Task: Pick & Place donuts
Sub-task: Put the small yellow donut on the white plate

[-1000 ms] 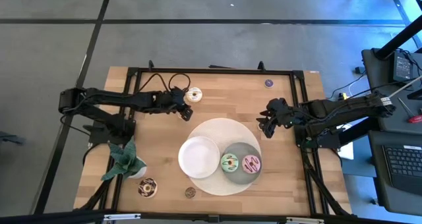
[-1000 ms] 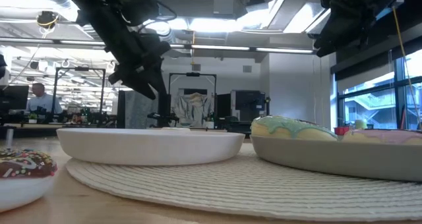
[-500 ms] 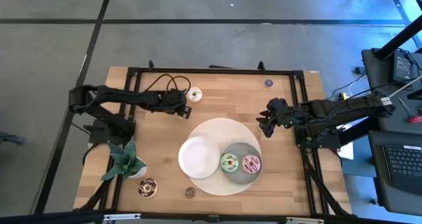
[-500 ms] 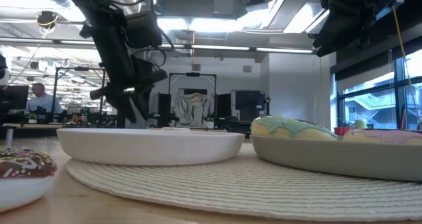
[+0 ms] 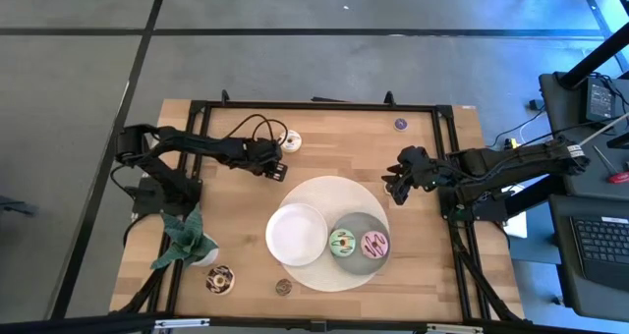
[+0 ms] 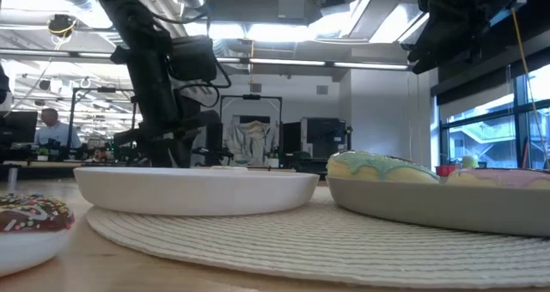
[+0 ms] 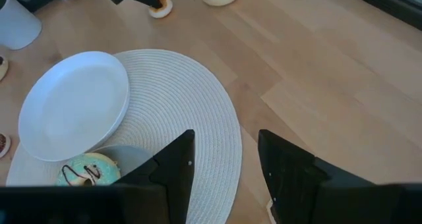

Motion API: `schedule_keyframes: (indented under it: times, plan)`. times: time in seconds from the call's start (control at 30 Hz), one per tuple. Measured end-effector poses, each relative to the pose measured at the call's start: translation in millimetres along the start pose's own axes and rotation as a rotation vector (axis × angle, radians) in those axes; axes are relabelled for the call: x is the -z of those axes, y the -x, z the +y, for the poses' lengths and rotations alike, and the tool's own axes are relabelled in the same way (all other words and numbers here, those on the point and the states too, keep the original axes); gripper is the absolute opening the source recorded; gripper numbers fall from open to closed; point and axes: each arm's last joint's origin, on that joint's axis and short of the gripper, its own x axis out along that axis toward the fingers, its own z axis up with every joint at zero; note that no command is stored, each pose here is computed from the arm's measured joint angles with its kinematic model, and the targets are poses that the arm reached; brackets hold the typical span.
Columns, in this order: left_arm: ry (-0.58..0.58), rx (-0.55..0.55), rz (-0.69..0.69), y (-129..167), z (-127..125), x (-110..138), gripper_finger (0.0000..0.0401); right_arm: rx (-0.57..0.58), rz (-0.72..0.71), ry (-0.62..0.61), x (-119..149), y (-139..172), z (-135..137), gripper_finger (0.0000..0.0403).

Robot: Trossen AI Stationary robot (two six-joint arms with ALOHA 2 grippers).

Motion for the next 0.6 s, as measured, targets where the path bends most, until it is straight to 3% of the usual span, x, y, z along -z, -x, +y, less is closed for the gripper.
schedule_keyframes:
  times: [0.4,0.6]
  plan:
    - [-0.055,0.047,0.028,7,0,0,0.0045,0.000,0.000,0.003,0,0,0,0.0168]
    - [-0.118,0.271,0.062,25,-15,3,0.0018,0.000,0.000,0.036,0,0,0,0.0168]
